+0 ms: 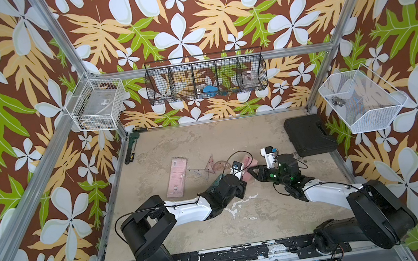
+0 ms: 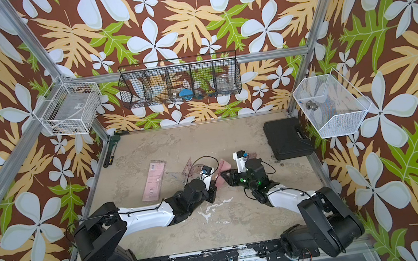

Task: Open the ruler set and take out the ruler
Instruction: Take out the ruler from the ruler set bag.

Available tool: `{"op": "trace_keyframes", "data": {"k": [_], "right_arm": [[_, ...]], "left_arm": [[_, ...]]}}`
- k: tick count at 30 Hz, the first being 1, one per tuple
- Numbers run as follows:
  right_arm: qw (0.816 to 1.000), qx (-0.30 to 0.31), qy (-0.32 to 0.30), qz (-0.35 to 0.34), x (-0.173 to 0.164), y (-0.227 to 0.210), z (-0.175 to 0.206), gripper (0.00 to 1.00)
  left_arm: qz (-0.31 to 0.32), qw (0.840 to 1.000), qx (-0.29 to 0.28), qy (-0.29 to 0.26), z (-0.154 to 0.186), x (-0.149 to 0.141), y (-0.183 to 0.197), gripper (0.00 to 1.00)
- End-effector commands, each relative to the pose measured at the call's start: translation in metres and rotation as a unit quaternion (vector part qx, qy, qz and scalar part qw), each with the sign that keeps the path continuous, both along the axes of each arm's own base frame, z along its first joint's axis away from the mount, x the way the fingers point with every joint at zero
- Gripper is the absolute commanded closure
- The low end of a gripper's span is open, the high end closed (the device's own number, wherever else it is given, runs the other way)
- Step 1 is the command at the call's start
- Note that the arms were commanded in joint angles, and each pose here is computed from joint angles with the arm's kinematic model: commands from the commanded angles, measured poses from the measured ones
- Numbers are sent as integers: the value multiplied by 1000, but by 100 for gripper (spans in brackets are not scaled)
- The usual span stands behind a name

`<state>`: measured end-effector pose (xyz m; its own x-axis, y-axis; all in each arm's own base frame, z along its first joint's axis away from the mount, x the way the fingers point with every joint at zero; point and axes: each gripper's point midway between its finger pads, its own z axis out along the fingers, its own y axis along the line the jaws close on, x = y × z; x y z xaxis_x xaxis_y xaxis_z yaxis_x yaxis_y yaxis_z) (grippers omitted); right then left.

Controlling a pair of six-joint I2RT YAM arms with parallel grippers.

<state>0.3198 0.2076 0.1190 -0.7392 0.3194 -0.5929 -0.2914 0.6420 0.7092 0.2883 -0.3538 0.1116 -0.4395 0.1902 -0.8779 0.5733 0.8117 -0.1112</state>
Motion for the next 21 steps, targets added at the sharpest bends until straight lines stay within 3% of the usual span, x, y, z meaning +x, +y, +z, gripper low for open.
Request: {"op": "trace_keyframes", "data": {"k": [1,9,13,21], "right_arm": [[1000,-2,-9,-11,9,0,5,79],[1000,-2,-12,-16,17,1,5,85],[1000,-9,-13,-24,18,-2,5,95],[1000,-11,-8,-12,10,-1,7,100]], "left_arm": [[-11,1000,-11,-11,10,0,-6,100],[-20,1000,-6,-8,6,-4,-9,100],[-18,1000,-3,-8,4,-3,-8,100],[35,999,28,3,-8,10,2,100]]}}
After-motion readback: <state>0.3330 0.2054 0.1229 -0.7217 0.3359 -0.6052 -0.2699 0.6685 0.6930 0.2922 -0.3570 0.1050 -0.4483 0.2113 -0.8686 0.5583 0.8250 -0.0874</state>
